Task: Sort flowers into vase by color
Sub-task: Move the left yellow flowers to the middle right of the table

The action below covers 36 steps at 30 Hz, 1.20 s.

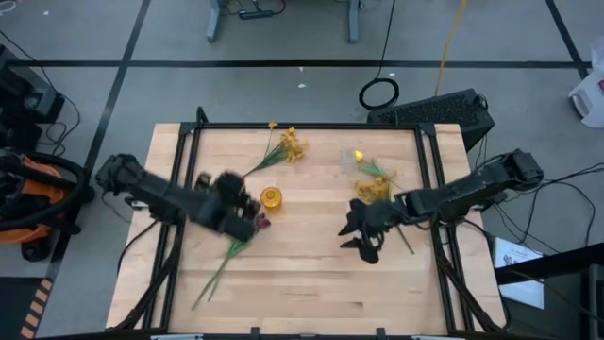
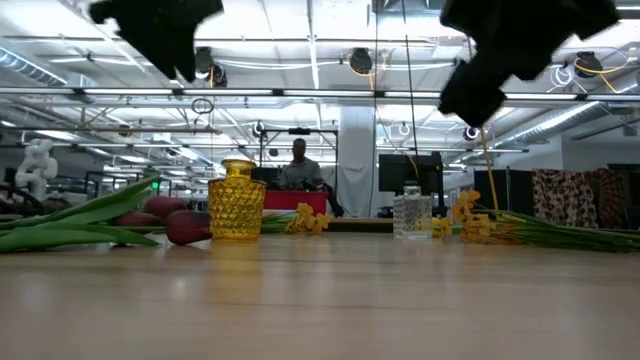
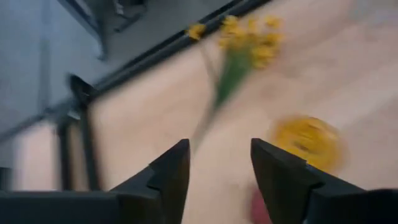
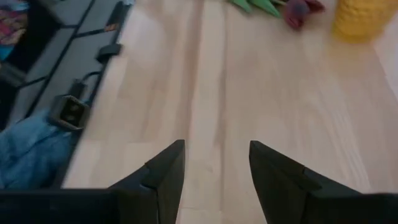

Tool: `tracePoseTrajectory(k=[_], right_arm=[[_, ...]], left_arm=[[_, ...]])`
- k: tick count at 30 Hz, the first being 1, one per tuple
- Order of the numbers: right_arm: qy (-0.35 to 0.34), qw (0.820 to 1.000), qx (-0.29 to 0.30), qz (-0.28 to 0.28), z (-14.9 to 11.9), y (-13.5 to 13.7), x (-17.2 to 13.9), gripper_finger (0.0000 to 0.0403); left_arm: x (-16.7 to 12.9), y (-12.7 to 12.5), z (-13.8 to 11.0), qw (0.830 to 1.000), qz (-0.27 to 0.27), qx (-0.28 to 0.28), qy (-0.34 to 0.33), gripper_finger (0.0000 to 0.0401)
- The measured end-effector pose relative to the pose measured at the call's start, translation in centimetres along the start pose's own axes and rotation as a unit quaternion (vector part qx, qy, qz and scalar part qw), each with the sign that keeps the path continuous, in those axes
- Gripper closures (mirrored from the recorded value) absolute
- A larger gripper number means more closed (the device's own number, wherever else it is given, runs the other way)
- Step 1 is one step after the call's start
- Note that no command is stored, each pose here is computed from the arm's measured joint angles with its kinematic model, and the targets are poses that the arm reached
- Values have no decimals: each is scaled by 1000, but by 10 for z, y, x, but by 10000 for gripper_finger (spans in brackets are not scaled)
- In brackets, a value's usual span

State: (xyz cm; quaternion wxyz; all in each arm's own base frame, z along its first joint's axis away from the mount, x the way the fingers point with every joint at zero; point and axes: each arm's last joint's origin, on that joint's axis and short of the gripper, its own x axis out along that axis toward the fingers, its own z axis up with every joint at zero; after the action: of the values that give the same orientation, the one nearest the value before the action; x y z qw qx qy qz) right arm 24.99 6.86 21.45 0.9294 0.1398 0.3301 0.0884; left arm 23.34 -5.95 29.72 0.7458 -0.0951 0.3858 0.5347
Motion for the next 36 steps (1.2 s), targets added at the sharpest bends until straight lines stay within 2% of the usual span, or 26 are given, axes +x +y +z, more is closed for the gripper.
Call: tracePoseTrajectory(k=[3, 5, 7, 10, 13, 19, 24, 30, 36], right_arm=[[-3, 999, 5, -32, -20, 3, 4, 232], [-8, 999, 8, -53, -27, 5, 6, 232], [-16, 998, 7, -61, -31, 8, 7, 232], [-28, 998, 1, -60, -32, 14, 7, 232], [-33, 998, -4, -60, -34, 20, 7, 232], [-29, 998, -20, -43, -38, 30, 6, 232], [-26, 998, -42, -35, -41, 35, 6, 232], [-40, 996, -56, -52, -41, 37, 5, 232], [-71, 993, -56, -81, -38, 38, 5, 232]], left_arm=[[24, 13, 28, 999, 14, 41, 32, 250], [41, 20, 44, 996, -1, 60, 70, 259], [61, 21, 59, 994, -17, 68, 79, 261], [90, 24, 73, 991, -43, 81, 94, 254], [121, 24, 79, 991, -69, 85, 79, 234], [174, 40, 70, 987, -107, 84, 89, 174], [206, 48, 48, 974, -175, 91, 112, 149], [224, 50, 18, 966, -191, 132, 115, 147], [229, 51, 5, 961, -194, 157, 114, 148]])
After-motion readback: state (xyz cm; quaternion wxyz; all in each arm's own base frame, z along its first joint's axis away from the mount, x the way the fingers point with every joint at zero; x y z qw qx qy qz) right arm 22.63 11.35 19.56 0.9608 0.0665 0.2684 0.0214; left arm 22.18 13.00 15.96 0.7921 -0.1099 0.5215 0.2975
